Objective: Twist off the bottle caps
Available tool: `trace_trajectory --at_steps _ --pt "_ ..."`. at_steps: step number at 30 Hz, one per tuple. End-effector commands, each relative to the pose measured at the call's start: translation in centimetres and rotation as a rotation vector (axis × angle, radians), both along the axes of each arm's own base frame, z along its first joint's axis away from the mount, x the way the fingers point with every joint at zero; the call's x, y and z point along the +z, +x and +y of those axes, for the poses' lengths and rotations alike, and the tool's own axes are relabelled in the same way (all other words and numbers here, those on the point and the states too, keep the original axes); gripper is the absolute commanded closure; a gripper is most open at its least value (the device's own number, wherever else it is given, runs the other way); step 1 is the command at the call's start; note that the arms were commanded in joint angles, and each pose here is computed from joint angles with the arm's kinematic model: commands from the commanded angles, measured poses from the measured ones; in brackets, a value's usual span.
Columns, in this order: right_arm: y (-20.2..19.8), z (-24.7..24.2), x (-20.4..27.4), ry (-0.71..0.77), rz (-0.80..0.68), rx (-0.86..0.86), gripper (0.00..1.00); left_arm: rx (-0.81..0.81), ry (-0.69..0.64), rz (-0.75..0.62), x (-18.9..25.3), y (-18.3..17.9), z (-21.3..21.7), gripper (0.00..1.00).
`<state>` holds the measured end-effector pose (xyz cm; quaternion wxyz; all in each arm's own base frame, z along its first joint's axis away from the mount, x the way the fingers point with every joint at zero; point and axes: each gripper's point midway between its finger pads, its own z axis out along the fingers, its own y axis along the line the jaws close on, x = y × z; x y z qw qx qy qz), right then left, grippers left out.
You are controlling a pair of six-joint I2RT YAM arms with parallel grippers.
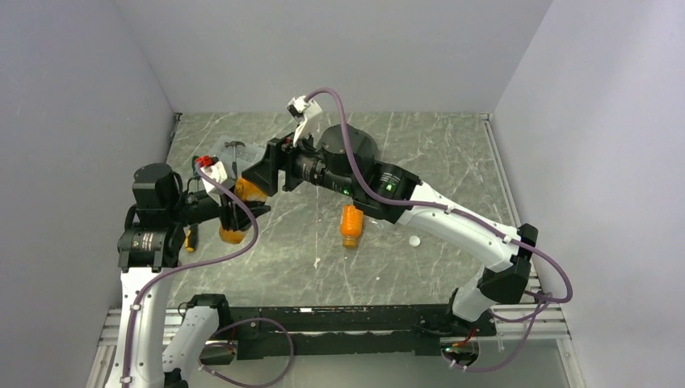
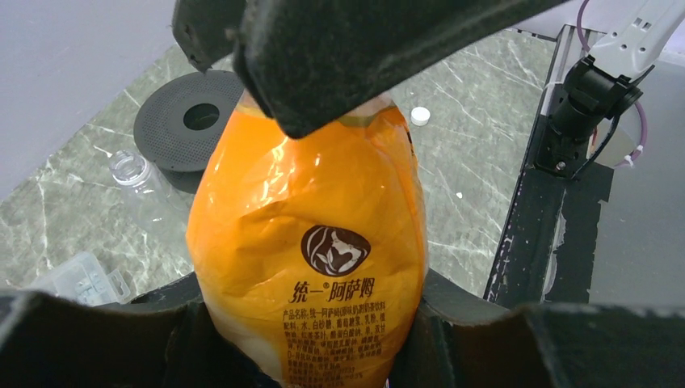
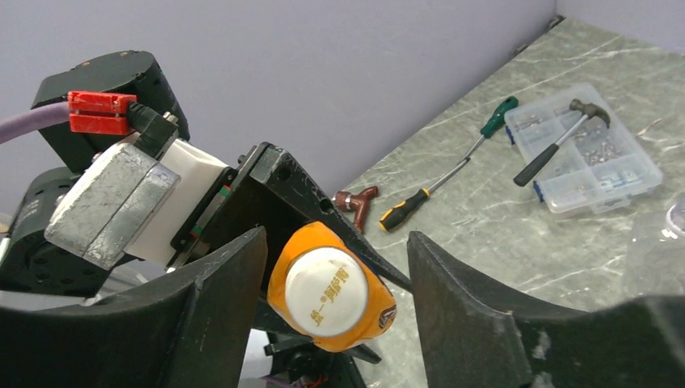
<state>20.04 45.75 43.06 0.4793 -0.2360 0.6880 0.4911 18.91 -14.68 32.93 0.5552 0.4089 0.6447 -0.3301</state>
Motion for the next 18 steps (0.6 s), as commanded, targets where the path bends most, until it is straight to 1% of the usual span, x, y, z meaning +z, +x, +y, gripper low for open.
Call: trace_trajectory --at_steps 1,5,10,13,16,18 --pt "-0.9 -0.4 2.7 0.076 -0.008 0.017 0.38 0.006 -0.007 -0.026 0.6 0.4 0.0 0.89" --pt "-0.8 -0.9 3.0 0.091 -0.017 0.003 0.54 0.005 -0.004 -0.023 0.4 0.3 0.0 0.89" --pt "-1.1 -1.8 4.4 0.114 -0.075 0.006 0.67 -0.012 -0.001 -0.003 0.0 0.0 -0.1 0.89" --pt "-1.6 -2.7 5.9 0.123 -0.172 0.029 0.72 -0.04 -0.007 0.017 -0.2 -0.4 -0.3 0.89" --pt "-3.0 -3.5 7.1 0.149 -0.296 0.117 0.72 -0.102 -0.026 0.033 -0.1 -1.5 -0.8 0.89" --pt "-3.6 -4.2 7.6 0.173 -0.346 0.173 0.71 -0.149 -0.043 0.043 0.2 -2.3 -1.2 0.88"
